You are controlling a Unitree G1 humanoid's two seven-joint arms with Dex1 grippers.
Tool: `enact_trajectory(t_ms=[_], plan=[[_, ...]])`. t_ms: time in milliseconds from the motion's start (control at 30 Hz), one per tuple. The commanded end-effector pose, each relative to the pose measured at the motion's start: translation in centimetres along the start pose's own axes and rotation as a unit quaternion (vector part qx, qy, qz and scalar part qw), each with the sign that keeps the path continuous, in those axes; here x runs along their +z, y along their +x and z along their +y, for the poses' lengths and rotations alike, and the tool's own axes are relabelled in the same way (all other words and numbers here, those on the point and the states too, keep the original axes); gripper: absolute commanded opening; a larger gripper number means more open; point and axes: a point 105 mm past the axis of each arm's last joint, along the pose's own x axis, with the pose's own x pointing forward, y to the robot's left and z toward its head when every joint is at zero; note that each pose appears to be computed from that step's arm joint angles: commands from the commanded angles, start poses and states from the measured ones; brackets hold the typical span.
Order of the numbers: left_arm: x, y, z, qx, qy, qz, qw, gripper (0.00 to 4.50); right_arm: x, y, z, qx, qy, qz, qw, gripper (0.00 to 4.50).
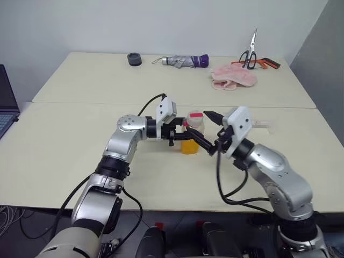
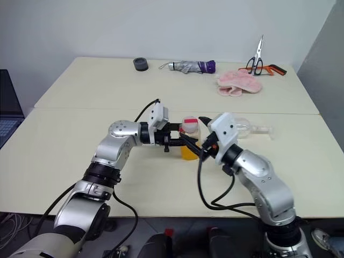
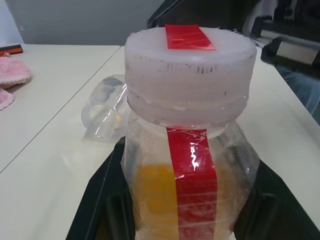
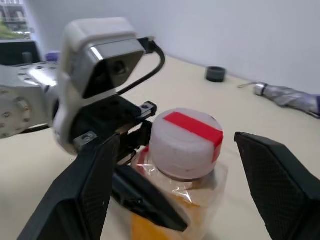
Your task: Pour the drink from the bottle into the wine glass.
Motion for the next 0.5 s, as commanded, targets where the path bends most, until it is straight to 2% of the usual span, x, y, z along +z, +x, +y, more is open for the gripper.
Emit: enact_trajectory(t_ms=[33, 333, 433, 500], plan=[[1.86, 0.24, 0.56, 0.004, 0.034, -0.019, 0.999, 1.87, 1.42, 0.7, -0.51, -0.037, -0.02, -0.029, 0.999, 3.9], [1.76, 0.27, 0.59, 0.009, 0.033, -0.022, 0.999, 1.87, 1.52, 1.37, -0.54, -0.048, 0.0, -0.041, 0.998, 3.9], [1.73, 0.18, 0.59, 0.011, 0.034, -0.022, 0.999, 1.87, 1.58, 1.38, -0.42, -0.043, 0.003, -0.044, 0.998, 3.34], [1.7, 0.11, 0.57, 0.012, 0.033, -0.022, 0.999, 1.87, 1.72, 1.32, -0.32, -0.038, 0.004, -0.049, 0.998, 2.69]])
